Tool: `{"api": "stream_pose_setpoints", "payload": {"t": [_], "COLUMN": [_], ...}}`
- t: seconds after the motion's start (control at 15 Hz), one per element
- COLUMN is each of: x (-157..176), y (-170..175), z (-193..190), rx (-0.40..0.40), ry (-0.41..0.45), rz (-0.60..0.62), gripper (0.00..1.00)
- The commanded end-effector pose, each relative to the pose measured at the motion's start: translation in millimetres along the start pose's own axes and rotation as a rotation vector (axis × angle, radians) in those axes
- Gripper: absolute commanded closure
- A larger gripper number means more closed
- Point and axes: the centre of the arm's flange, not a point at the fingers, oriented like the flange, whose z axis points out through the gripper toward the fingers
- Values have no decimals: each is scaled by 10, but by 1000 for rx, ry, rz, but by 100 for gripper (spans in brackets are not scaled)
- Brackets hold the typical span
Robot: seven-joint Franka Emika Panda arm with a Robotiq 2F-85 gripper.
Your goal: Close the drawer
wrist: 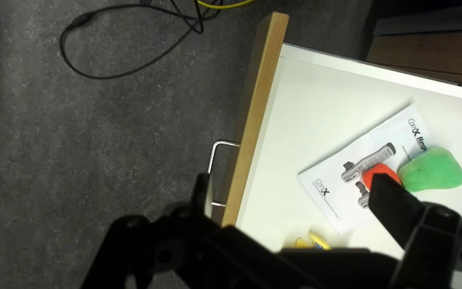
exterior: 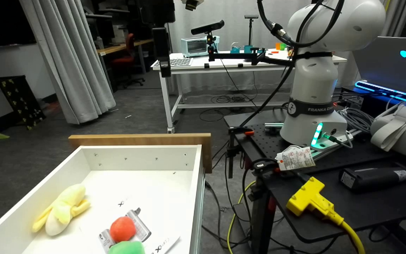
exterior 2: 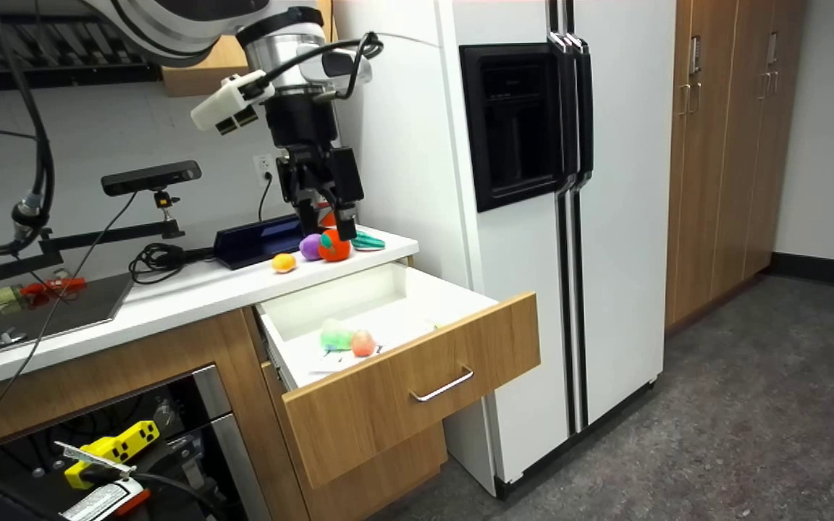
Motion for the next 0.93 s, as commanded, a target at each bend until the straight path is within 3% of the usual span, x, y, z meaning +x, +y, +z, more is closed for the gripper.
{"api": "stream_pose_setpoints", "payload": {"t": [0.0,0.87], "x": [89,874], "y": [58,531], "z": [94,802], "rx": [-5,-11], "ry": [-1,60], "rz": [1,70], "gripper": [0,0]}}
